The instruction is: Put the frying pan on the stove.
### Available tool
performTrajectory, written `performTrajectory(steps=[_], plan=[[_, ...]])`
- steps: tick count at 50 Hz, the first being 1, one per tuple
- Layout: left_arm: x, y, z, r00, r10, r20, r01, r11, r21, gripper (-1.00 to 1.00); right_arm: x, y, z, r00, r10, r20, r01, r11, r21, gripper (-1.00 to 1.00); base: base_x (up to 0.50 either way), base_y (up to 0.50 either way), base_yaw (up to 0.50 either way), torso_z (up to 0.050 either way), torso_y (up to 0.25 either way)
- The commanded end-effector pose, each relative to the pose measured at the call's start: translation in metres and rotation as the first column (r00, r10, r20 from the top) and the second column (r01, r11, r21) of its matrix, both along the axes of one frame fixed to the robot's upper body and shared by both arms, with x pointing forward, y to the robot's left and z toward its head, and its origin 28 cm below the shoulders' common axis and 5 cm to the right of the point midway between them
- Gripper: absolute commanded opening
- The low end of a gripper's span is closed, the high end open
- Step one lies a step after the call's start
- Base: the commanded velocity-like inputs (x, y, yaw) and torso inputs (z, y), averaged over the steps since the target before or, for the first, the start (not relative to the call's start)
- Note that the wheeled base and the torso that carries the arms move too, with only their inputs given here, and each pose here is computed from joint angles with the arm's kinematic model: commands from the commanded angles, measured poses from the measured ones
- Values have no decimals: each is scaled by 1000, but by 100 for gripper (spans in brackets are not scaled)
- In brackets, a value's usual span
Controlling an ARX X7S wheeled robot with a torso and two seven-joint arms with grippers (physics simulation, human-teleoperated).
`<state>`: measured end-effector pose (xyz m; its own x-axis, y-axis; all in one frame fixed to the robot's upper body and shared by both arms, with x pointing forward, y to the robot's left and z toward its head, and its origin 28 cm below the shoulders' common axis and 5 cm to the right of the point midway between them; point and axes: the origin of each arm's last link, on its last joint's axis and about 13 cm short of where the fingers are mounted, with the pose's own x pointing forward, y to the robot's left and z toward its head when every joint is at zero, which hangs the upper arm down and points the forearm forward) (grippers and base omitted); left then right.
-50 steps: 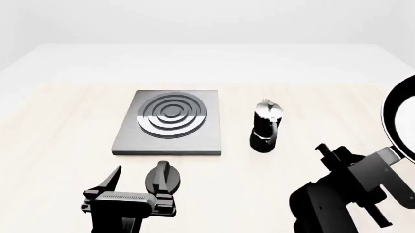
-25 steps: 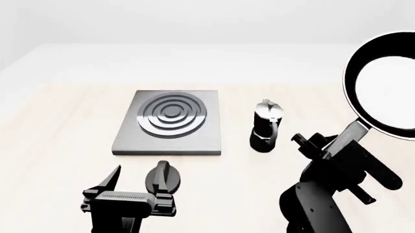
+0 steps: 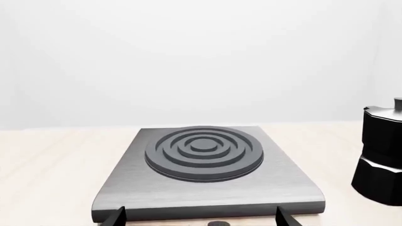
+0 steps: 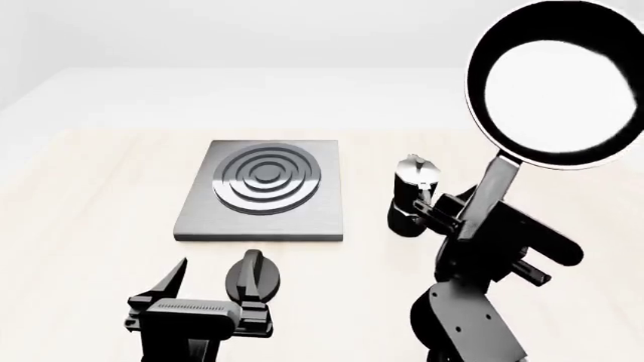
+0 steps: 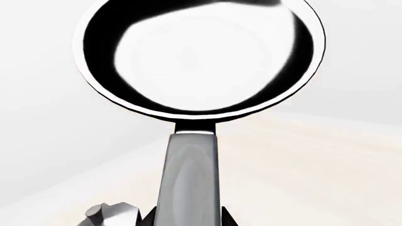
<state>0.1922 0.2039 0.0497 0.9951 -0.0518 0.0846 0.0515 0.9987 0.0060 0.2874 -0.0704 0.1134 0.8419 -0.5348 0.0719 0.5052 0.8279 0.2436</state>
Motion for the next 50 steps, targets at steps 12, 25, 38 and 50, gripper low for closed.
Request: performTrajectory(steps=[12,25,38,50], plan=[[0,0,-1,1000,0,0,0,1000,-2,100,2,17,12,962,249,110,-234,963,-132,-100,0,0,0,1,2],[0,0,0,1000,3,2,-3,1000,0,100,-1,28,12,927,358,115,-337,927,-166,-100,0,0,0,0,2],[0,0,0,1000,4,2,-4,1000,1,100,-5,37,14,864,494,96,-473,862,-181,-100,0,0,0,1,2],[-1,0,0,1000,0,2,0,1000,5,100,-8,39,10,808,586,59,-566,800,-201,-100,0,0,0,1,2]])
